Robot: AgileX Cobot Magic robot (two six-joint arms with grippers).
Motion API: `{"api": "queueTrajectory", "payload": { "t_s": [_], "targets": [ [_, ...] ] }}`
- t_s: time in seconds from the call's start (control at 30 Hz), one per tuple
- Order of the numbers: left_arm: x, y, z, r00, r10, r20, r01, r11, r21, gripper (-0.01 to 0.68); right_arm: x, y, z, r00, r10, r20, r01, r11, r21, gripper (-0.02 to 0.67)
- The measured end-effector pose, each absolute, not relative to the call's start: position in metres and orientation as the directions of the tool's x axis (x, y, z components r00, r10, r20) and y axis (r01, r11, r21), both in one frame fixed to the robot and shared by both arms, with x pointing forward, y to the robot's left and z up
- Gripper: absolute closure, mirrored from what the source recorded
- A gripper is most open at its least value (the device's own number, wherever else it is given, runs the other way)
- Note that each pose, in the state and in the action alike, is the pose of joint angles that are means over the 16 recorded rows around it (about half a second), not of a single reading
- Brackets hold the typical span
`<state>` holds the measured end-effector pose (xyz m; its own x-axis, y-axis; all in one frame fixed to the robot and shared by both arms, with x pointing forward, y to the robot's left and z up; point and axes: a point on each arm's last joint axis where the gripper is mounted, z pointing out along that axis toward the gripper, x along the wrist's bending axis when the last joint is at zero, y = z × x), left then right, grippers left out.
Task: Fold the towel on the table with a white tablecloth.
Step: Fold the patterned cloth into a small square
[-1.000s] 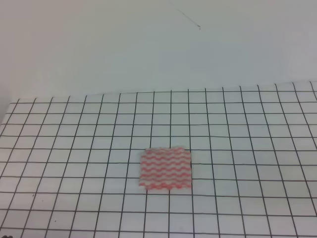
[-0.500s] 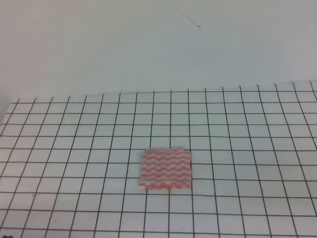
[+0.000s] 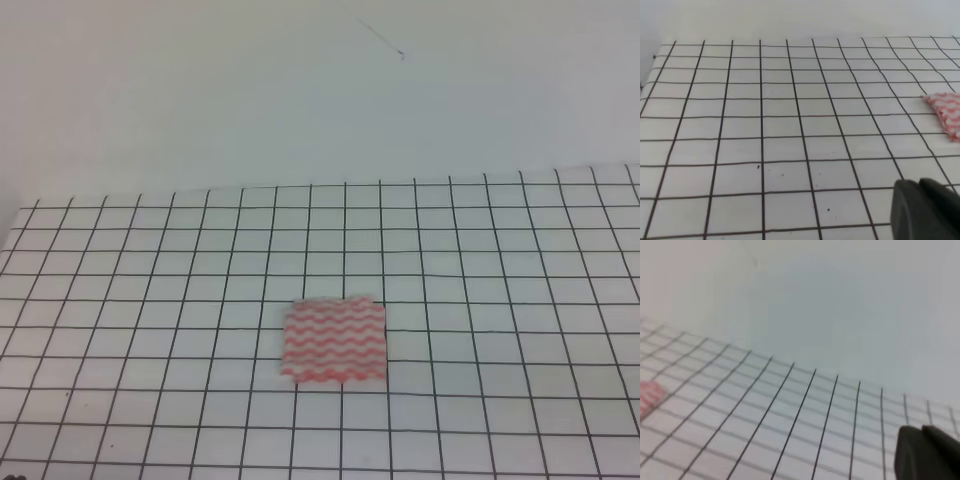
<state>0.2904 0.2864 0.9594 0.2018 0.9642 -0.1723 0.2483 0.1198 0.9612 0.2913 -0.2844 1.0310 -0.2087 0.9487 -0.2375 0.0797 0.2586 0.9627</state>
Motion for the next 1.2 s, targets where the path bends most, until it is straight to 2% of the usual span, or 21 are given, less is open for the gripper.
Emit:
{"api": "queueTrajectory", "payload": {
  "t_s": [0.27, 0.43, 0.8, 1.2],
  "targets": [
    [0.29, 0.286, 0.959, 0.202, 0.964, -0.172, 0.248, 0.12, 0.961, 0.674, 0.291, -0.291, 0.985, -0.108, 0.977, -0.185, 0.08, 0.194, 0.978, 0.65],
    [0.29, 0.286, 0.959, 0.202, 0.964, -0.172, 0.248, 0.12, 0.961, 0.674, 0.293, -0.294, 0.968, -0.075, 0.989, -0.126, 0.127, 0.134, 0.983, 0.65],
    [0.29, 0.286, 0.959, 0.202, 0.964, -0.171, 0.248, 0.118, 0.962, 0.674, 0.292, -0.3, 0.959, -0.002, 0.998, -0.066, 0.225, 0.065, 0.972, 0.65],
    [0.29, 0.286, 0.959, 0.202, 0.964, -0.17, 0.248, 0.118, 0.962, 0.674, 0.291, -0.3, 0.957, 0.001, 0.998, -0.066, 0.239, 0.064, 0.969, 0.65]
  ]
}}
